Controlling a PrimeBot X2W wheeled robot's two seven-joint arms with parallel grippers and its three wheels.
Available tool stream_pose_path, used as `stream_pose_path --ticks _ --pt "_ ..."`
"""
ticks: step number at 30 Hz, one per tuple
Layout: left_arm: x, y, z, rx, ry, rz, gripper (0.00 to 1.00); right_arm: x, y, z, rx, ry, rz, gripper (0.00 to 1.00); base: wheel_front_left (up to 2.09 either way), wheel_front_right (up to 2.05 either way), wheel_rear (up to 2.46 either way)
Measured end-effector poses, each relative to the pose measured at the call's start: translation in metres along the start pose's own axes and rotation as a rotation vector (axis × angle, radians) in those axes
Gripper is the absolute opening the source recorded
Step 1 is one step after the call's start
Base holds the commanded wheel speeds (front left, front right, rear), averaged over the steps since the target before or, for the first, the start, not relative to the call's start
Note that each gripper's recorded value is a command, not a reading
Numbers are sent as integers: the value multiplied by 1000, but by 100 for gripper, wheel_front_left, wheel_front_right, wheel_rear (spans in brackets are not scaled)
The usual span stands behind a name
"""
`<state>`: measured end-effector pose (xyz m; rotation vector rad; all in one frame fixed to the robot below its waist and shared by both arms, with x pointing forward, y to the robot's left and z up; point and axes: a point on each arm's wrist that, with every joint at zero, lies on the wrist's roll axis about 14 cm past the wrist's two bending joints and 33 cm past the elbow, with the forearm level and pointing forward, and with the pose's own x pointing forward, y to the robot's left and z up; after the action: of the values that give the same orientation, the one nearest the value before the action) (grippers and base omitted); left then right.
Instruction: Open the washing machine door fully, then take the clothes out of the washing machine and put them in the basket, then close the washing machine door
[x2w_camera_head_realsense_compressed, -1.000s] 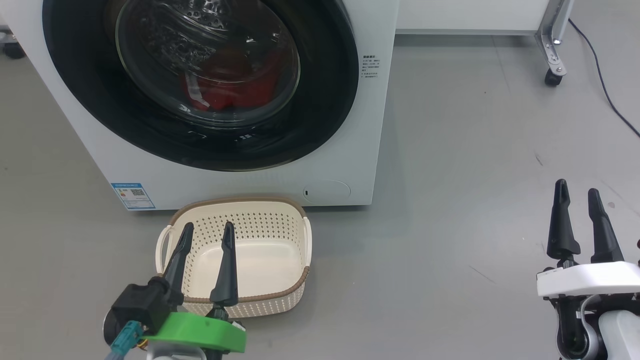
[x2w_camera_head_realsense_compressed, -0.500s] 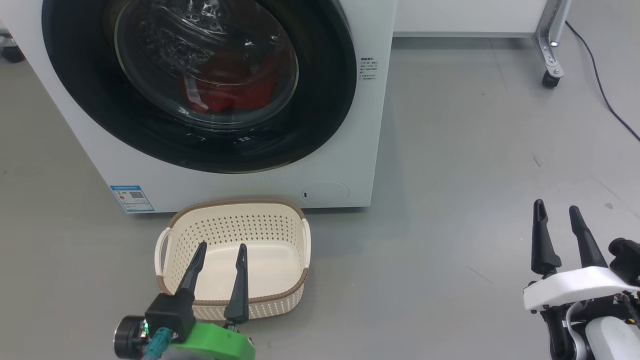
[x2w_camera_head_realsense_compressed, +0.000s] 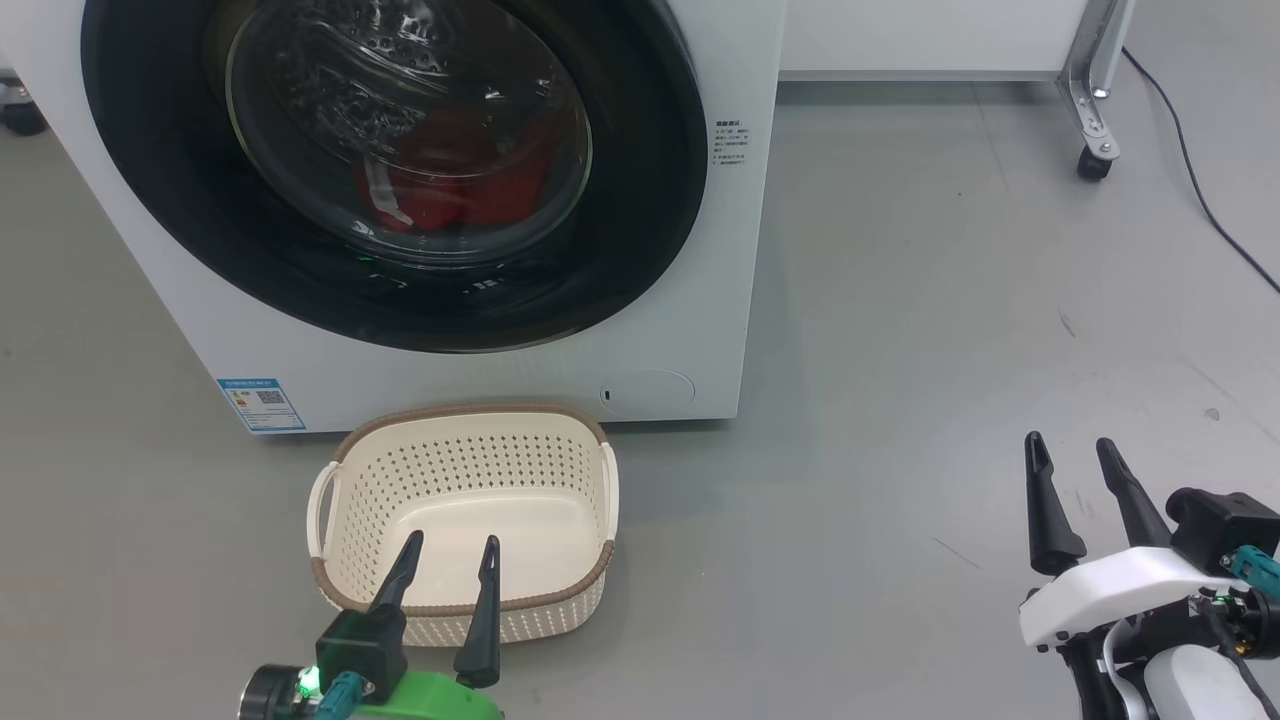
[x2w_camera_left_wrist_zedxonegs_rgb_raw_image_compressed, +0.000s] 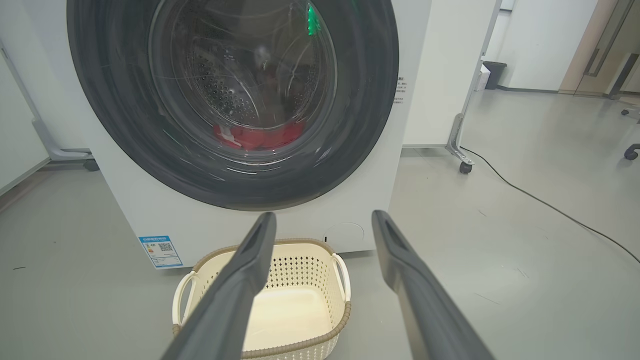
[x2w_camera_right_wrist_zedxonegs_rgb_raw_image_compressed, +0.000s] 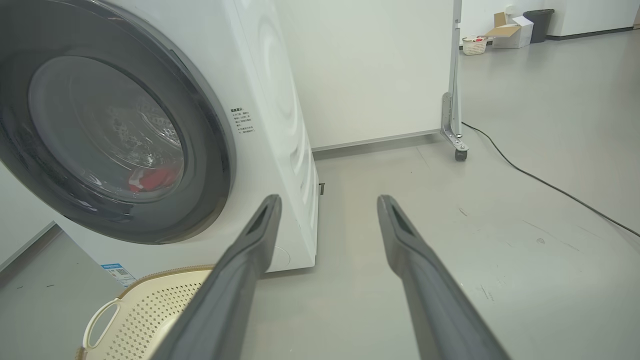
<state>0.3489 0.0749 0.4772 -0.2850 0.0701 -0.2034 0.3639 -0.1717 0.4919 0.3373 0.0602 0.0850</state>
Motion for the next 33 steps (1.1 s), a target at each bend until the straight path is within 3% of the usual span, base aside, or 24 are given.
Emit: stream_pose_path --ticks 33 --pt "0 7 -3 -4 10 31 100 0 0 -11 -2 40 -7 100 0 0 0"
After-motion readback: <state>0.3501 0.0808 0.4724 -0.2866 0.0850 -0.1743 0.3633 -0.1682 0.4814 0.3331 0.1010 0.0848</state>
